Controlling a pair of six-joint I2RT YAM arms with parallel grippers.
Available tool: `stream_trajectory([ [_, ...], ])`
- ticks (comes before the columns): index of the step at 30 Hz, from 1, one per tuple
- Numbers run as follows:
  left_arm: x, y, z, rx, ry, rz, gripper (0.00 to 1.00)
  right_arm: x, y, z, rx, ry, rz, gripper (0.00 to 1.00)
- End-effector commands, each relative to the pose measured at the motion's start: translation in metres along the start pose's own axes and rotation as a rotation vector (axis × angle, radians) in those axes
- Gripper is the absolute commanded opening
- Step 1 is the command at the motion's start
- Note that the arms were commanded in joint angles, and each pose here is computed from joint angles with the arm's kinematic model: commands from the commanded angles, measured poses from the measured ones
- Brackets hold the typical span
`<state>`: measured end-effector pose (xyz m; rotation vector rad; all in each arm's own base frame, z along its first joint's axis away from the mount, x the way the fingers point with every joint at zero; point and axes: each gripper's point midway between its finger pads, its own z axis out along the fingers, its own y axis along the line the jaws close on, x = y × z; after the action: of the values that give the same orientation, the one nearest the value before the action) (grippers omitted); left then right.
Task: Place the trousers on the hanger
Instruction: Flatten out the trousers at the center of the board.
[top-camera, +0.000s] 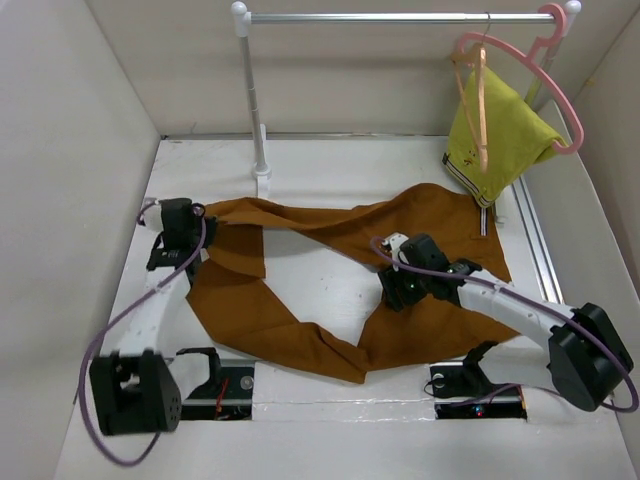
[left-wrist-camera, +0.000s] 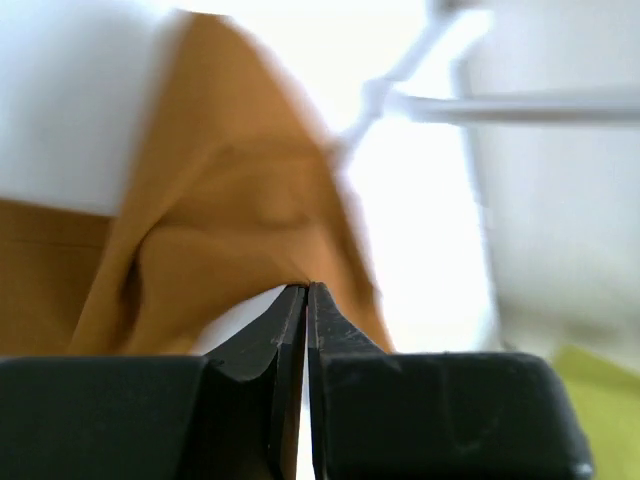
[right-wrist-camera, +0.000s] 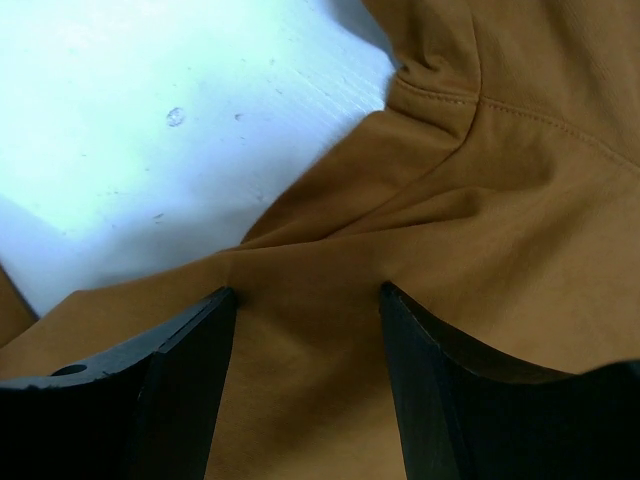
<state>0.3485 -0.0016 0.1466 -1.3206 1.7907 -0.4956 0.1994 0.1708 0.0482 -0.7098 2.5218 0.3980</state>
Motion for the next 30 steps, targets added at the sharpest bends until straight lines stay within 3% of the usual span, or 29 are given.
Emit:
stream_trajectory([
  [1,-0.036,-0.036,-0.059,0.099,-0.133,0.102,0.00,0.006,-0.009,0.001,0.048,0.006,0.017,0.65],
  [8,-0.052,-0.053,-0.123,0.127,-0.136,0.167,0.00,0.033,-0.004,-0.003,0.003,0.059,0.048,0.65],
  [11,-0.065,-0.066,-0.131,0.111,-0.168,0.226,0.00,0.033,-0.005,-0.008,-0.004,0.036,0.060,0.65],
  [14,-0.083,-0.086,-0.107,0.083,-0.174,0.299,0.00,0.030,-0.010,-0.008,-0.006,0.021,0.051,0.65],
  [19,-0.109,-0.097,-0.004,-0.060,-0.153,0.386,0.00,0.017,-0.020,-0.015,-0.018,-0.014,0.054,0.66],
  [20,-0.127,-0.100,0.046,-0.189,-0.166,0.453,0.00,0.010,-0.023,-0.021,-0.010,-0.034,0.060,0.66],
  [22,-0.130,-0.095,0.062,-0.244,-0.155,0.476,0.02,0.001,-0.022,-0.027,-0.016,-0.066,0.062,0.67],
  [23,-0.131,-0.097,0.099,-0.269,-0.115,0.518,0.14,-0.003,-0.021,-0.030,-0.021,-0.076,0.060,0.67],
  [24,-0.139,-0.091,0.111,-0.306,-0.100,0.518,0.36,-0.003,-0.019,-0.035,-0.029,-0.070,0.063,0.67],
  [27,-0.136,-0.077,0.144,-0.377,0.000,0.579,0.73,-0.017,-0.018,-0.052,-0.024,-0.111,0.027,0.70],
  [30,-0.143,-0.088,0.130,-0.351,-0.025,0.599,0.75,-0.030,-0.029,-0.068,0.038,-0.163,0.051,0.66],
])
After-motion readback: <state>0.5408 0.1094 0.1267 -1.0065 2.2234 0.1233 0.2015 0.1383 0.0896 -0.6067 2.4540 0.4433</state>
